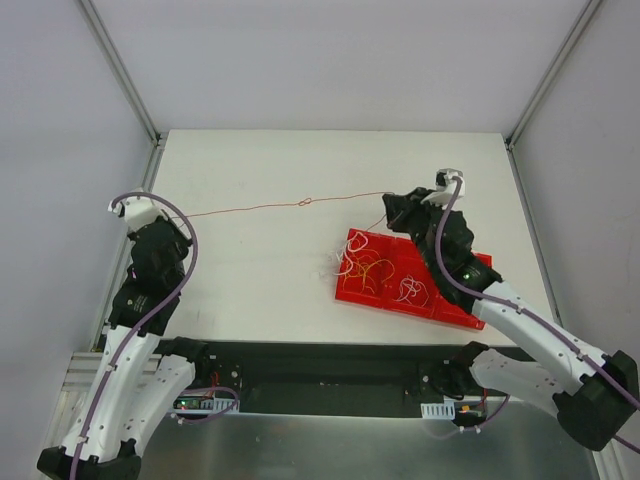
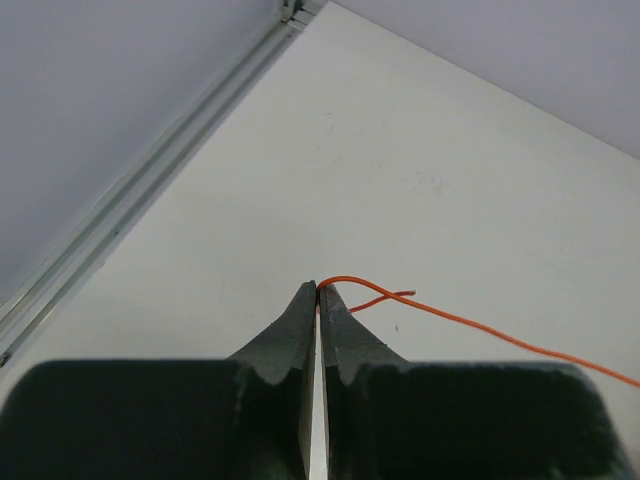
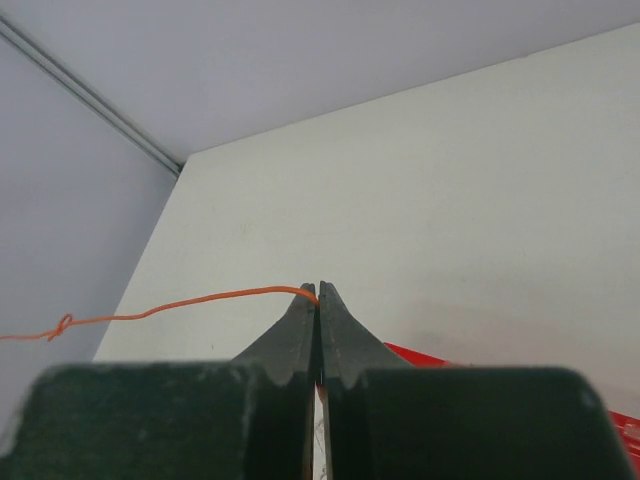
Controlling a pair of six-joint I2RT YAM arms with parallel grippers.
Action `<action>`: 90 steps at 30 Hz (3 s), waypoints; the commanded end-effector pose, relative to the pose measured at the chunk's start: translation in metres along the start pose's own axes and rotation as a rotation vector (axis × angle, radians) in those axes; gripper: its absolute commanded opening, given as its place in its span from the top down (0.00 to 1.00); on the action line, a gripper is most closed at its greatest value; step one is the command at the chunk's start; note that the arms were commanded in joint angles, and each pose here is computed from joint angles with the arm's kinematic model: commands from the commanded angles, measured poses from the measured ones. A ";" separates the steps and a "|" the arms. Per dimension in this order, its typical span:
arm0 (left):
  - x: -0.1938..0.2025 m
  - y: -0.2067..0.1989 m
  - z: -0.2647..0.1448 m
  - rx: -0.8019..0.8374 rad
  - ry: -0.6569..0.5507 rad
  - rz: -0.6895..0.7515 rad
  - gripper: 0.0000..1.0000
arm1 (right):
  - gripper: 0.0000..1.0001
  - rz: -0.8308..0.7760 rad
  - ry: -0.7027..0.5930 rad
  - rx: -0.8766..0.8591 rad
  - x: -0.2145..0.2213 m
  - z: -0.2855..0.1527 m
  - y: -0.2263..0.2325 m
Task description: Untangle the cables
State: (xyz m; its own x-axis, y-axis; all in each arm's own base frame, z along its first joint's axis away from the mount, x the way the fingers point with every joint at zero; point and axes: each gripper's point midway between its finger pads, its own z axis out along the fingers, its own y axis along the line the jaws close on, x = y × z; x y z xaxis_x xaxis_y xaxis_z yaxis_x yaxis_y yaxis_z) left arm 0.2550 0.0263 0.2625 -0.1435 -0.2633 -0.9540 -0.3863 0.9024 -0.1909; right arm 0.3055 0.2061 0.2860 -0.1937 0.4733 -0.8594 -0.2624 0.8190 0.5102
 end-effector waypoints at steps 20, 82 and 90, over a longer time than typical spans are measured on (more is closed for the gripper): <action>0.000 -0.015 0.001 0.103 -0.014 -0.002 1.00 | 0.99 0.098 0.454 -0.636 0.034 0.065 0.202; 0.258 -0.103 0.008 0.330 0.869 -0.246 1.00 | 0.99 0.309 0.305 -0.544 -0.115 0.044 0.208; 0.181 -0.119 -0.007 0.428 0.780 -0.258 0.26 | 1.00 0.054 0.202 -0.324 -0.145 -0.029 0.131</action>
State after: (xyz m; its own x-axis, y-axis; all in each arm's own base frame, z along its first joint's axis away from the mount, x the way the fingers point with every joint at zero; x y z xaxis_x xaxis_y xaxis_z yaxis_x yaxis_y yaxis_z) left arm 0.2608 -0.1296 0.0601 -0.7645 -0.5060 -0.3994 -0.2331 0.7947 -0.5605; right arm 0.2983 0.2975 0.4911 -0.5075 0.4784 -0.7166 -0.5696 0.4378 0.6956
